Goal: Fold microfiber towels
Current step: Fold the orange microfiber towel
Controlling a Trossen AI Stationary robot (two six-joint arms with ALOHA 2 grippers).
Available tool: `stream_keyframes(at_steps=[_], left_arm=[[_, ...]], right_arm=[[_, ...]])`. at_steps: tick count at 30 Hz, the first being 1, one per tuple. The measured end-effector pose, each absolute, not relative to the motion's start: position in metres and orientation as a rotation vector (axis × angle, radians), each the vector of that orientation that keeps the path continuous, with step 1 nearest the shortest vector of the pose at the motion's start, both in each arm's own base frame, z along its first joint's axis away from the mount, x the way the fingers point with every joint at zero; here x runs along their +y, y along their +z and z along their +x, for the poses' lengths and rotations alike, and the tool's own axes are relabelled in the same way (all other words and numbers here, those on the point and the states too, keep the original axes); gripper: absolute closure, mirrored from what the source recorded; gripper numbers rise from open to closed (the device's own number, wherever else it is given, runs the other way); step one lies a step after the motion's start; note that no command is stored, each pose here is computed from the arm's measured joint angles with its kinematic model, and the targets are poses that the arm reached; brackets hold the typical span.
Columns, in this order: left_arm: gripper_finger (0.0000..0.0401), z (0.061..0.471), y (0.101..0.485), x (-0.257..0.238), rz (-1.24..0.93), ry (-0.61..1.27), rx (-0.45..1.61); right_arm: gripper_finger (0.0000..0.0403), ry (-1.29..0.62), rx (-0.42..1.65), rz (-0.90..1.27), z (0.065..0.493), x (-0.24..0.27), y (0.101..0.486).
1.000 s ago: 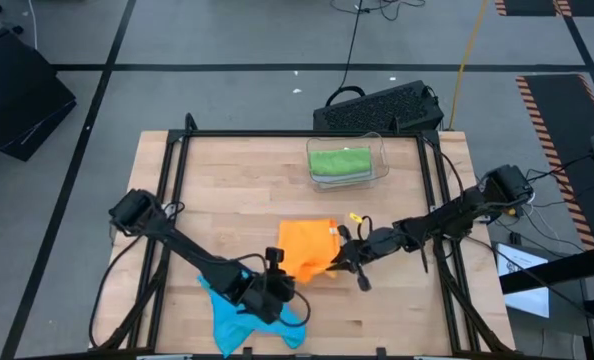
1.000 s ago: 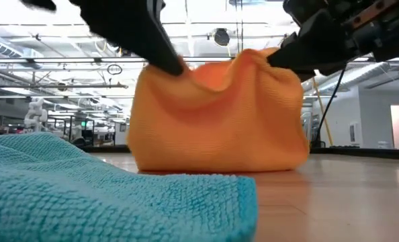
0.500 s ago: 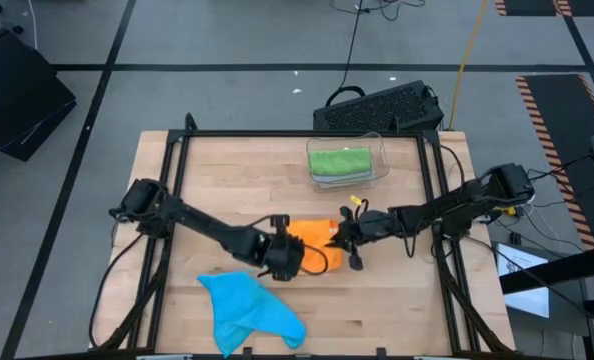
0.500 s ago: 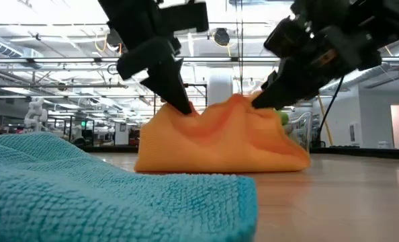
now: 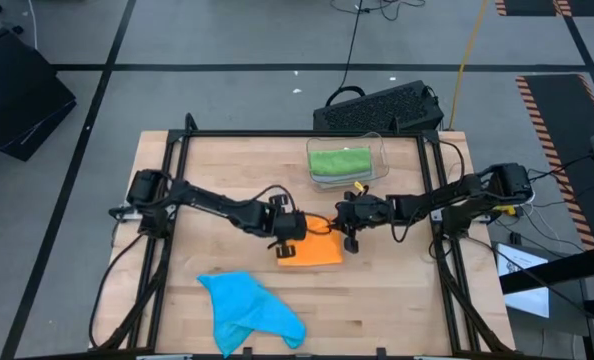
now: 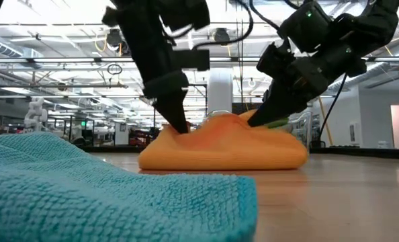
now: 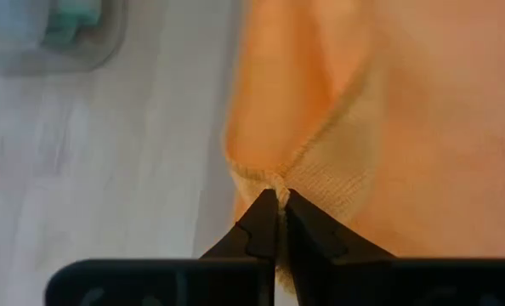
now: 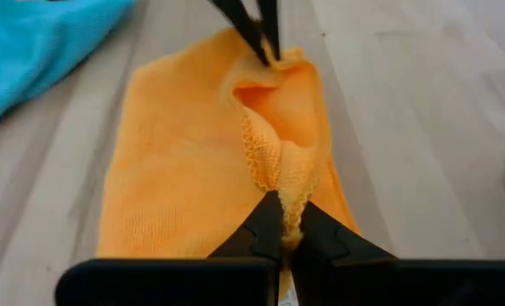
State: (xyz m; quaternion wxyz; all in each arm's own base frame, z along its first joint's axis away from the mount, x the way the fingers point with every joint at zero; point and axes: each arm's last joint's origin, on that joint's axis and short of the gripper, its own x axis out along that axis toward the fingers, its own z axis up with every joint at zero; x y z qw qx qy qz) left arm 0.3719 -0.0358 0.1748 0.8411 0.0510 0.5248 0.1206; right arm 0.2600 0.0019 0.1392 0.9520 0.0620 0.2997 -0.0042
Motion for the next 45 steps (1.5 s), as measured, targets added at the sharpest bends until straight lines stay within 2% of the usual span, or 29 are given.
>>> stream_keyframes(at_steps=[4, 6, 10, 15, 18, 21, 25, 28, 36, 45], left_arm=[[0.0379, 0.371, 0.171, -0.029, 0.041, 0.312, 1.091], [0.0366, 0.371, 0.17, -0.029, 0.021, 0.325, 1.093], [0.0311, 0.366, 0.174, -0.028, -0.016, 0.366, 1.105], [0.0242, 0.354, 0.199, -0.024, -0.035, 0.473, 1.053], [0.0218, 0.346, 0.219, -0.025, -0.074, 0.534, 0.982], [0.0209, 0.347, 0.231, -0.037, -0.079, 0.496, 0.892], [0.0215, 0.357, 0.218, -0.06, 0.012, 0.409, 0.786], [0.0229, 0.355, 0.186, -0.069, 0.1, 0.378, 0.787], [0.029, 0.338, 0.135, -0.053, 0.082, 0.418, 0.803], [0.0329, 0.319, 0.111, -0.027, 0.02, 0.461, 0.879]], right_arm=[[0.0378, -0.037, 0.603, 0.111, 0.26, 0.0, 0.139], [0.036, -0.037, 0.602, 0.104, 0.26, 0.0, 0.14], [0.0318, -0.036, 0.564, 0.081, 0.256, 0.001, 0.153], [0.0279, -0.122, 0.525, 0.013, 0.242, 0.004, 0.176], [0.027, -0.156, 0.537, -0.027, 0.234, 0.008, 0.183], [0.0271, -0.068, 0.495, -0.028, 0.23, 0.02, 0.183], [0.0289, 0.036, 0.342, -0.009, 0.23, 0.037, 0.165], [0.0314, 0.053, 0.254, 0.0, 0.236, 0.041, 0.151], [0.0395, 0.013, 0.337, -0.037, 0.269, 0.035, 0.1], [0.04, -0.059, 0.45, -0.019, 0.279, 0.018, 0.069]])
